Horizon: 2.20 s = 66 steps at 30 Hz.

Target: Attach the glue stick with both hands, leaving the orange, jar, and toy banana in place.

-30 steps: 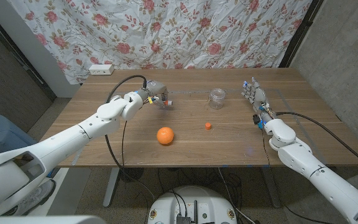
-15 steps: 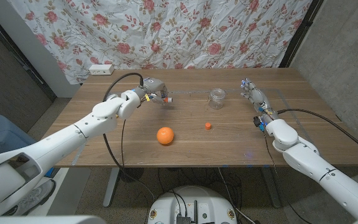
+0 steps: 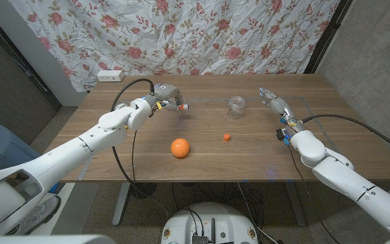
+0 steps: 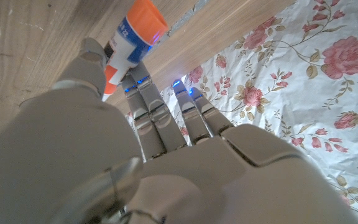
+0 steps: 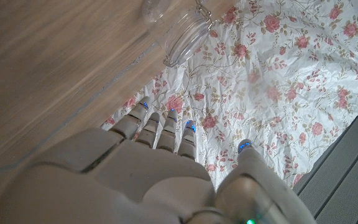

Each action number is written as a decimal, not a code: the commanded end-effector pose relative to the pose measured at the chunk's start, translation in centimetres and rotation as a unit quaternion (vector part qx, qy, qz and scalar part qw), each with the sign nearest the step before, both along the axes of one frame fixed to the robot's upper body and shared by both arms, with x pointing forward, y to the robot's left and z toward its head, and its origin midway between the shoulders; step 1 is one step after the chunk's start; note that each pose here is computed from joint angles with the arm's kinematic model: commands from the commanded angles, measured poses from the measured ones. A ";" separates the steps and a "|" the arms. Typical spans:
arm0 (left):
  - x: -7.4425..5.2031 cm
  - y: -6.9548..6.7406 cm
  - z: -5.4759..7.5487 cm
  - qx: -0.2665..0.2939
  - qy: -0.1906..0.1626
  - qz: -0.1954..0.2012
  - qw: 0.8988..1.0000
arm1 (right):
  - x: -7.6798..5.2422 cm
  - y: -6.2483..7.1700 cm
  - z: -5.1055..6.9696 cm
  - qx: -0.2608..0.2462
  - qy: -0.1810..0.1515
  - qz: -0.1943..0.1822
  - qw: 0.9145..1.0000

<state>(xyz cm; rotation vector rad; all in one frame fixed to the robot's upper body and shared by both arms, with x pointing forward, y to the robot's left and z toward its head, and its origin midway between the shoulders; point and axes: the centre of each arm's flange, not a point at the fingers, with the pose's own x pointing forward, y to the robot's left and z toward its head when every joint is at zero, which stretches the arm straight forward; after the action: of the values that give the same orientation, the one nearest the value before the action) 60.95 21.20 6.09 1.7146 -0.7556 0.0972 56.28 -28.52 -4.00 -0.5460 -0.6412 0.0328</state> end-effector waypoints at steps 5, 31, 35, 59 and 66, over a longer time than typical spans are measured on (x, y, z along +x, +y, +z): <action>-0.5 0.2 -0.3 -0.041 0.003 -0.014 0.999 | -2.2 1.0 0.7 -0.100 -0.013 -0.042 0.994; 0.0 -0.4 0.0 -0.088 0.015 -0.058 0.994 | -4.3 3.6 2.2 -0.257 0.015 -0.099 0.961; 0.1 -0.4 0.0 -0.092 0.020 -0.061 0.994 | -4.5 4.0 2.3 -0.274 0.021 -0.102 0.956; 0.4 -0.2 0.1 -0.133 0.030 -0.076 0.988 | -6.3 7.5 2.6 -0.416 0.013 -0.142 0.898; 0.5 -0.4 0.0 -0.132 0.029 -0.078 0.988 | -6.4 8.0 2.4 -0.454 0.011 -0.139 0.880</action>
<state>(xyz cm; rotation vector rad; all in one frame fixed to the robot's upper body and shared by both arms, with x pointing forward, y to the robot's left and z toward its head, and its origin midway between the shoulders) 61.26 20.99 6.03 1.4134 -0.7906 0.0420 50.30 -21.37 -1.50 -1.4262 -0.4968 0.0419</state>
